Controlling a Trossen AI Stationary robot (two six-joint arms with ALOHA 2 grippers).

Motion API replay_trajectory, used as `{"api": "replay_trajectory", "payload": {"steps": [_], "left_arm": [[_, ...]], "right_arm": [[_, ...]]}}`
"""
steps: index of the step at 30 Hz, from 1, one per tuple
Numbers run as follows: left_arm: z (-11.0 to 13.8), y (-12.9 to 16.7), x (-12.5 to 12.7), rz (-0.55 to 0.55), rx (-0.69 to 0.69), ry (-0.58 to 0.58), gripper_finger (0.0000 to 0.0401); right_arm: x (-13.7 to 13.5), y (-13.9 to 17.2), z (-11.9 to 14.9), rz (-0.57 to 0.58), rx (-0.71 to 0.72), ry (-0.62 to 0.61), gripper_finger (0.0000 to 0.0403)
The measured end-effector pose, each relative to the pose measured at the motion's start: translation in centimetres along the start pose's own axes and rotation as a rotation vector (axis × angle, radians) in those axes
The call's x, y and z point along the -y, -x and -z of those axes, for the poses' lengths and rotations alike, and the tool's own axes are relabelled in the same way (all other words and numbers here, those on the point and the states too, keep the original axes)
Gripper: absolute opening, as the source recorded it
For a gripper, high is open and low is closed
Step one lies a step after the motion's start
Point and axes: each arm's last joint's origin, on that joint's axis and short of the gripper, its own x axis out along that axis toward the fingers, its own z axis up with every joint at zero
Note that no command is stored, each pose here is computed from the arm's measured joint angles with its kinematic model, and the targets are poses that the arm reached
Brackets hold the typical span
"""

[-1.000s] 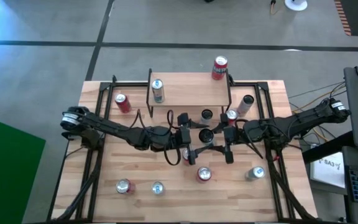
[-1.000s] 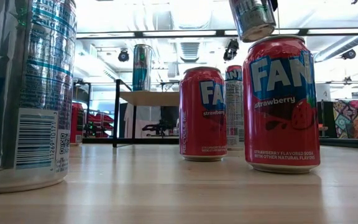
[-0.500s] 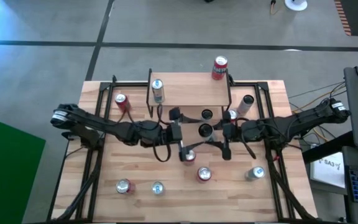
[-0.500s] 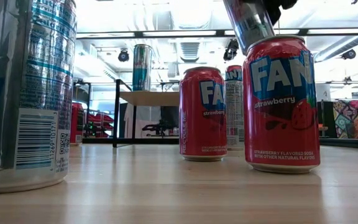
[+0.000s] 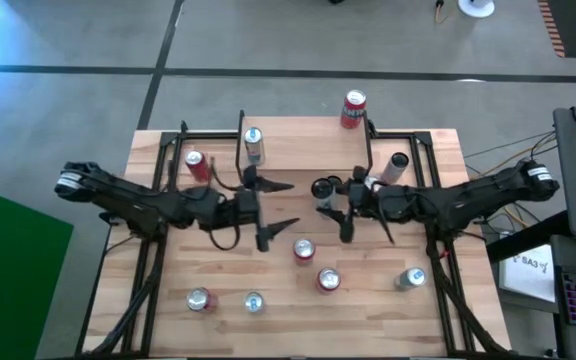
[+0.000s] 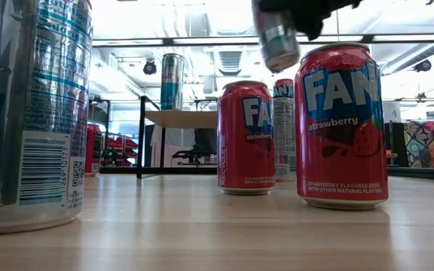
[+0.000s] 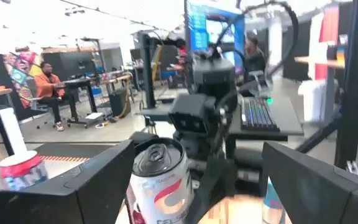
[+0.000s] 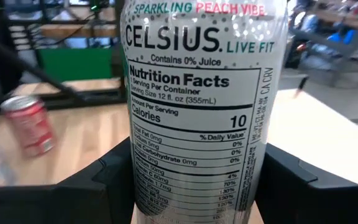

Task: Place canned beverage on shelf
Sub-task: Put the left white pink soda can on the shelf

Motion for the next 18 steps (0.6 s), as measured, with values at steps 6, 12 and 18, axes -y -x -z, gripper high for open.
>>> {"api": "replay_trajectory", "payload": {"steps": [6,12,18], "left_arm": [[0.3,2.9,-1.3,-0.043,0.08,0.064,0.0339],[0.9,5.4,-2.4,-0.05,0.142,0.125,0.0339],[1.5,6.7,-2.9,-0.054,0.175,0.147,0.0339]], "right_arm": [[0.8,-2.9,0.6,0.081,0.086,-0.021,0.0232],[2.7,-4.6,0.9,0.216,0.149,-0.069,0.0232],[4.6,-5.6,1.2,0.318,0.179,-0.134,0.0232]]}}
